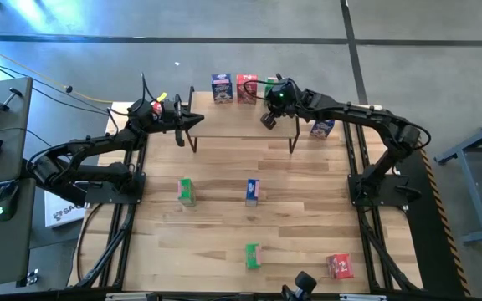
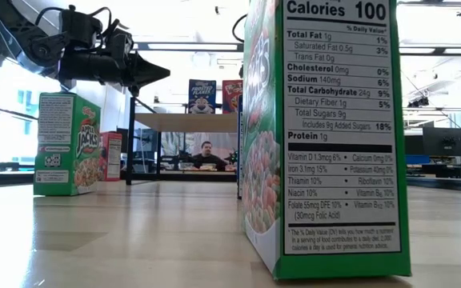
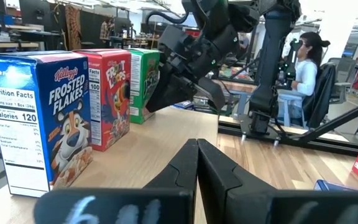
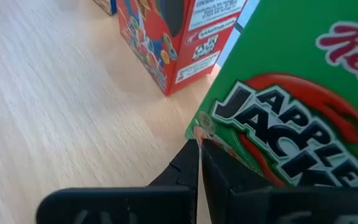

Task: Stack cereal on shelf
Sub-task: Put the top right green cereal box on the shelf, then put the top red cereal box aligned with the other red cereal box on the shelf

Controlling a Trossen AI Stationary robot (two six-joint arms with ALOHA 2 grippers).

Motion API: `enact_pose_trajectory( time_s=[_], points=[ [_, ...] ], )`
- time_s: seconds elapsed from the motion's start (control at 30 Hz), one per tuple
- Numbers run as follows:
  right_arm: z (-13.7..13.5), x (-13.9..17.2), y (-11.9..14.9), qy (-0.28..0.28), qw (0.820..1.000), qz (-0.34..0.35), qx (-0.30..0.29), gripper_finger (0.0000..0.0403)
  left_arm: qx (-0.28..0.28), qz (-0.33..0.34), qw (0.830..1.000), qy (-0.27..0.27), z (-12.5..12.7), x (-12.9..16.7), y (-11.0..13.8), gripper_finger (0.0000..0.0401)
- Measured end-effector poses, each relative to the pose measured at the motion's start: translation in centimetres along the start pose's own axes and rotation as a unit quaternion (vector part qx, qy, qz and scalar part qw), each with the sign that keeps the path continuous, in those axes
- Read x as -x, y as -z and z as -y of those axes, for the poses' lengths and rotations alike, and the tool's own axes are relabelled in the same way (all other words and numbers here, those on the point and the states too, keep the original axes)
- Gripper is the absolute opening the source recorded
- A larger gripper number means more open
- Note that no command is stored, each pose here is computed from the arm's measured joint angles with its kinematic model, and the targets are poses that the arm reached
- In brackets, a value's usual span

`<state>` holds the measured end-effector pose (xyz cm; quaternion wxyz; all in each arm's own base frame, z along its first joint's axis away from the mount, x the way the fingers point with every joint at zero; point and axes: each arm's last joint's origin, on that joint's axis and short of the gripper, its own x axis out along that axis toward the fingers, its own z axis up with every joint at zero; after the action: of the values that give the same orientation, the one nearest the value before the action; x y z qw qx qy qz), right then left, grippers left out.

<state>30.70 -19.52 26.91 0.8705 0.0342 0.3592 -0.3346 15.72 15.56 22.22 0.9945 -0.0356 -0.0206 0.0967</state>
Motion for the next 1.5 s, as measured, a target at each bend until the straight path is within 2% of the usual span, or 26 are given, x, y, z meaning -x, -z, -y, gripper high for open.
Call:
enact_pose_trajectory(
  time_s=[0.23,0.43,0.63,0.8,1.0,1.23,1.5],
  points=[
    [-0.1,0.3,0.1,-0.005,1.0,-0.009,0.018,0.0,0.0,0.0,1.0,0.0,0.0,0.0,0.0,0.0],
    [-0.3,3.3,-0.1,-0.046,0.998,-0.008,0.035,0.0,0.0,0.0,1.0,0.001,0.0,0.0,0.0,0.0],
    [-1.7,6.9,-0.2,-0.109,0.99,0.066,0.058,0.0,0.0,-0.001,1.0,0.004,0.1,0.0,0.0,0.0],
    [-3.2,6.7,1.9,-0.178,0.966,0.178,0.06,0.0,-0.012,-0.001,1.0,0.019,0.6,-0.4,0.1,0.0],
    [-4.6,8.1,3.6,-0.201,0.938,0.273,0.076,0.0,-0.012,-0.002,0.999,0.044,1.6,-1.0,0.0,0.0],
    [-5.9,9.5,5.7,-0.22,0.906,0.347,0.102,0.0,0.0,-0.009,0.997,0.081,2.9,-2.3,-0.7,0.0],
    [-6.9,9.3,8.4,-0.234,0.886,0.385,0.103,0.0,0.017,-0.046,0.995,0.084,4.4,-3.7,-1.1,0.0]
  ],
)
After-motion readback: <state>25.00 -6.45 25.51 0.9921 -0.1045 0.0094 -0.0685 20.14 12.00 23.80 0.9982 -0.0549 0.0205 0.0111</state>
